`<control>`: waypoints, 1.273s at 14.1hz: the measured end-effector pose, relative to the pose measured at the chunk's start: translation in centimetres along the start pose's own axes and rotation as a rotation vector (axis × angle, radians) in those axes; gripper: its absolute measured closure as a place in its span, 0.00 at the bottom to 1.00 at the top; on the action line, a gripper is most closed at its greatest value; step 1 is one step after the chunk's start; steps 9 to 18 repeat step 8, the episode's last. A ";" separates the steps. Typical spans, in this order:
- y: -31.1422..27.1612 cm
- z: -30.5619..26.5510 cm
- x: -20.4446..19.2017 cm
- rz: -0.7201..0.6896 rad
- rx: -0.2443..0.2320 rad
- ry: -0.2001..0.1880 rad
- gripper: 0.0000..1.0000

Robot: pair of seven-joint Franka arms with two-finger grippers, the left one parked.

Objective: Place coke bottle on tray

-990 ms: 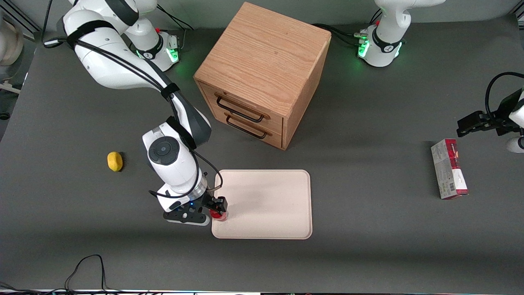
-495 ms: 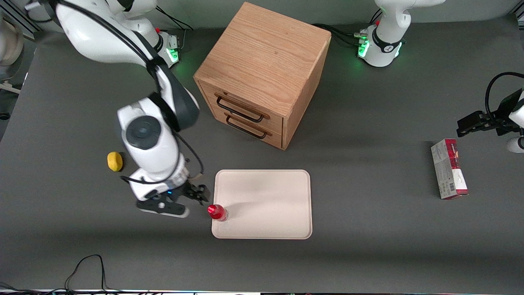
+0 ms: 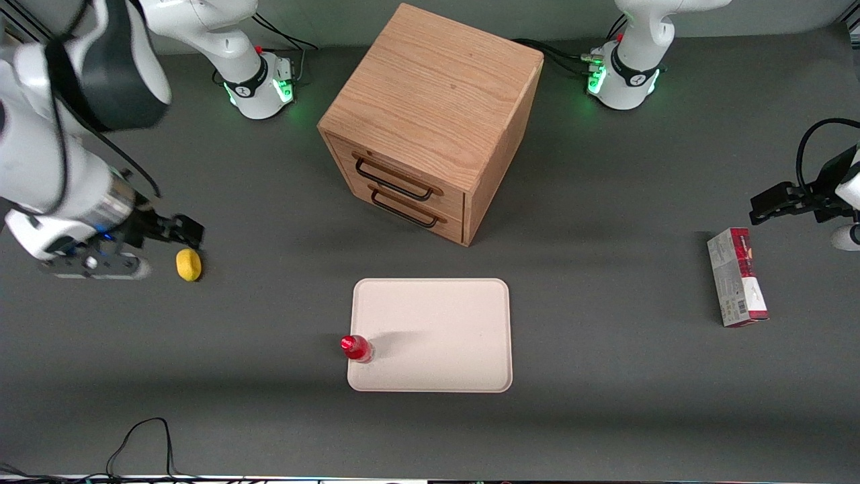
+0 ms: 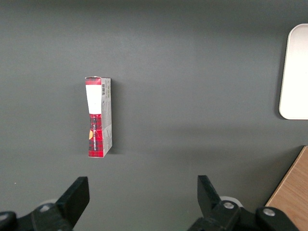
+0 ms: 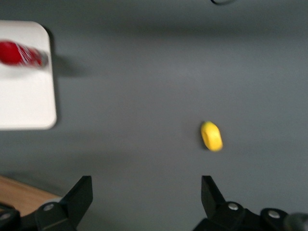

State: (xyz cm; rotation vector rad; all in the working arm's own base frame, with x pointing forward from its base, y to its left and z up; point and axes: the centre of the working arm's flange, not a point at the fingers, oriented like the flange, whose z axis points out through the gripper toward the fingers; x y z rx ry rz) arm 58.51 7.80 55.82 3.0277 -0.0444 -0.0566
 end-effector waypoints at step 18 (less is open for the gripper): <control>6.0 -4.4 -8.3 0.063 0.127 0.038 0.00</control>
